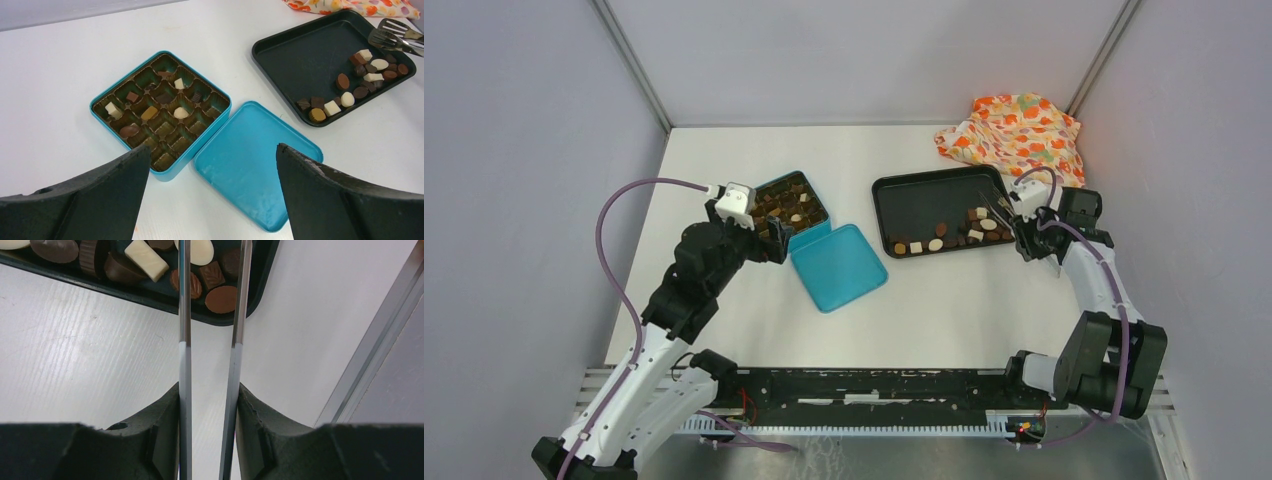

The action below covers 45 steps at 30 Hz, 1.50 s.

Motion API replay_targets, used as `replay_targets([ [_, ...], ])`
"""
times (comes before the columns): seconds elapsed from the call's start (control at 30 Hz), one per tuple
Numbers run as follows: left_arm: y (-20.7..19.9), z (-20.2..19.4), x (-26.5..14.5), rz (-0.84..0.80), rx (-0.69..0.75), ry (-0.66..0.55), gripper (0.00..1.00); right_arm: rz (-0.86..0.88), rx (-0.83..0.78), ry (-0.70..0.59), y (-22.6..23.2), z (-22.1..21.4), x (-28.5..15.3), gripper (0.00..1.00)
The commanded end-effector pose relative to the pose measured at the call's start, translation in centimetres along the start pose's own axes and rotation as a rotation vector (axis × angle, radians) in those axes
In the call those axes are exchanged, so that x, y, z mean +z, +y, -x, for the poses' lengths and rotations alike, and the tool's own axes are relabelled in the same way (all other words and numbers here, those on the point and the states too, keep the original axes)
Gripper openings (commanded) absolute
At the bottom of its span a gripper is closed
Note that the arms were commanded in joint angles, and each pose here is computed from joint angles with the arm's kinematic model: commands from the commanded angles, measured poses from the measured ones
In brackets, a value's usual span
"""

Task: Pack the chocolate
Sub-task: Pick up the fake chocolate from the plate.

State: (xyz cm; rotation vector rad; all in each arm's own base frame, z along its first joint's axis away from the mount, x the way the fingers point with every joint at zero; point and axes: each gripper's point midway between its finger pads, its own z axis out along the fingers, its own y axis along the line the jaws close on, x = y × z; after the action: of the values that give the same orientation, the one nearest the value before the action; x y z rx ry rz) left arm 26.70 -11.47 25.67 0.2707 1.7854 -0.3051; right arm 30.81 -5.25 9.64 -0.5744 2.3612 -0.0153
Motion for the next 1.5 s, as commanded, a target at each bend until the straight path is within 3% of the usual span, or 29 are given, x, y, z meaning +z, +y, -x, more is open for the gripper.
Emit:
replay_targets([
  [0.0,-0.2,1.3,0.0,-0.014,-0.007,-0.038,1.0,-0.01,-0.017,0.002,-0.5,0.1,0.1,0.43],
  [0.87,-0.5,1.3,0.0,-0.026,-0.008,-0.038,1.0,0.033,0.004,0.096,-0.1,-1.9,1.5,0.43],
  [1.47,-0.4,1.4,-0.1,-0.024,-0.008,-0.045,1.0,0.07,-0.001,0.071,0.9,-0.4,2.5,0.41],
])
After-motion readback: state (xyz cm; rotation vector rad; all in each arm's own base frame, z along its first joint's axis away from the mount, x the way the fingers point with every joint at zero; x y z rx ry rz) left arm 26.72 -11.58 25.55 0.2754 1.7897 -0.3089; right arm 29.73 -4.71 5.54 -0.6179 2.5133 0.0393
